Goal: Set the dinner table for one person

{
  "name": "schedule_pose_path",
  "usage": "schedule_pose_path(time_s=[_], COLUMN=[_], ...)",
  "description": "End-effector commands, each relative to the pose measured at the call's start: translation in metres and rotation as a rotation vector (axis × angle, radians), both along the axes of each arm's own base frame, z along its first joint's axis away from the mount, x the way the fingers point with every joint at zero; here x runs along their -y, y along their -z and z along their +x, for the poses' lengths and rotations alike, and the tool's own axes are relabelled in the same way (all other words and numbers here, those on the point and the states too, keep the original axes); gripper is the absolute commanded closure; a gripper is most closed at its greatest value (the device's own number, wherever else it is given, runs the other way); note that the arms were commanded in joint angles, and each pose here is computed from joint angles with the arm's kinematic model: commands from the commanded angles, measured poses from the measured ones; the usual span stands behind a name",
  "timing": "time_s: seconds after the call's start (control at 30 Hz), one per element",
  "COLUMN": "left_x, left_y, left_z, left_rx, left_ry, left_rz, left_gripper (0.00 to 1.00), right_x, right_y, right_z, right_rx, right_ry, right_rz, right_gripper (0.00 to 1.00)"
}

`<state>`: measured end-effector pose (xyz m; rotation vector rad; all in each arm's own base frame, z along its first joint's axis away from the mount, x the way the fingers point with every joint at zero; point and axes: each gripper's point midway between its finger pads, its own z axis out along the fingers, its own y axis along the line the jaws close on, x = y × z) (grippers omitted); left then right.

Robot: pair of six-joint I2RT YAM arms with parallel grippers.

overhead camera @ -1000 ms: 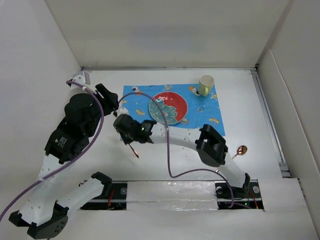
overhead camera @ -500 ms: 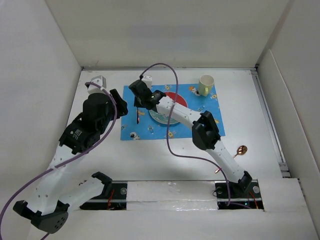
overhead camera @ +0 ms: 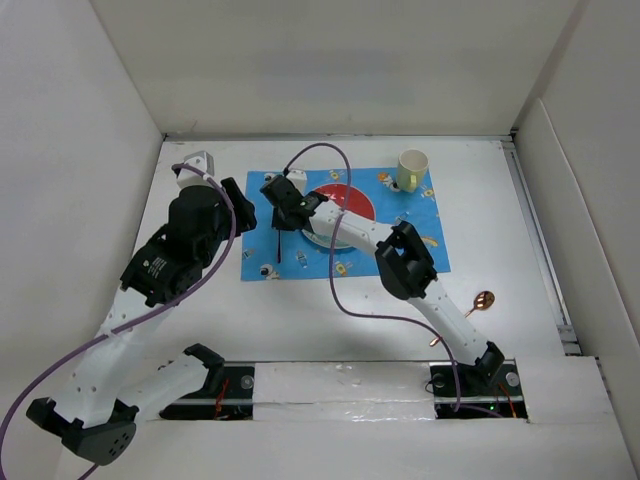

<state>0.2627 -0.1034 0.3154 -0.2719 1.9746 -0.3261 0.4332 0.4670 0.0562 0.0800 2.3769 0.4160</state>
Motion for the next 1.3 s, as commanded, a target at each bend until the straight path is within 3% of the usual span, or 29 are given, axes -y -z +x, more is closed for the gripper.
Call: schedule_pose_path(time_s=[0.0,0.2,0.3,0.33,0.43,0.57,0.6,0.63,0.67,0.7,0.73,0.77,0.8,0.83,0.87,0.93,0.97,1.03,1.07,1.1,1.17,1.2,1.27], left_x=[0.002,0.0,-0.001,0.0,0.002,0.006,0.007,0.012,0.014,0.019,0.026,0.034,0.041,0.054,0.063,0.1,0.122,0.151,0.193,0.216,0.258,0.288,0.324], left_y=[-0.008,-0.006,-0.007,-0.007,-0.01,-0.014,-0.015,-0.015,-0.02,-0.017,-0.019,-0.018,-0.01,-0.007,-0.001,0.012,0.014,0.032,0.026,0.055,0.063,0.093,0.096], left_z=[0.007,0.006,0.006,0.006,0.008,0.015,0.018,0.023,0.023,0.028,0.029,0.032,0.037,0.038,0.039,0.041,0.035,0.04,0.013,0.013,-0.001,-0.016,-0.03], left_rx=[0.044,0.041,0.044,0.044,0.055,0.063,0.066,0.062,0.074,0.064,0.067,0.067,0.046,0.029,0.017,-0.021,-0.022,-0.035,-0.015,-0.057,-0.073,-0.132,-0.129], left_ry=[-0.009,-0.017,-0.018,-0.015,-0.011,-0.01,-0.01,0.001,0.009,0.018,0.056,0.084,0.106,0.169,0.222,0.4,0.48,0.48,0.571,0.595,0.672,0.744,0.832], left_rz=[-0.01,-0.004,-0.009,-0.01,-0.015,-0.017,-0.017,-0.013,-0.024,-0.021,-0.032,-0.038,-0.027,-0.039,-0.024,-0.055,-0.061,0.04,0.086,0.18,0.214,0.244,0.222], left_gripper=[0.51,0.51,0.51,0.51,0.51,0.57,0.64,0.74,0.74,0.85,0.9,1.0,1.0,1.0,1.0,1.0,1.0,1.0,1.0,1.0,1.0,0.97,0.8], right_x=[0.0,0.0,-0.004,-0.009,-0.013,-0.003,0.008,0.026,0.029,0.052,0.069,0.087,0.112,0.143,0.169,0.238,0.265,0.315,0.351,0.369,0.409,0.419,0.429], right_y=[0.002,0.009,-0.006,-0.021,-0.053,-0.146,-0.152,-0.19,-0.178,-0.215,-0.204,-0.212,-0.251,-0.258,-0.228,-0.259,-0.235,-0.26,-0.261,-0.273,-0.304,-0.326,-0.346], right_z=[0.005,0.004,0.008,0.009,0.014,0.015,0.016,0.019,0.018,0.018,0.014,0.013,0.003,0.008,0.001,-0.011,-0.02,-0.047,-0.05,-0.058,-0.082,-0.089,-0.107], right_rx=[0.005,-0.007,0.0,0.014,0.024,0.159,0.173,0.233,0.219,0.265,0.248,0.263,0.321,0.339,0.295,0.357,0.316,0.353,0.358,0.383,0.446,0.488,0.508], right_ry=[0.022,0.022,0.004,-0.009,-0.044,-0.122,-0.114,-0.103,-0.105,-0.085,-0.076,-0.057,-0.035,0.015,0.05,0.159,0.199,0.274,0.354,0.387,0.452,0.466,0.459], right_rz=[0.029,0.027,0.07,0.103,0.18,0.265,0.252,0.266,0.241,0.27,0.243,0.243,0.279,0.277,0.222,0.236,0.205,0.22,0.208,0.211,0.219,0.23,0.234], right_gripper=[1.0,1.0,0.84,0.71,0.55,0.49,0.48,0.49,0.52,0.59,0.8,0.93,1.0,1.0,1.0,1.0,1.0,1.0,1.0,1.0,1.0,1.0,1.0])
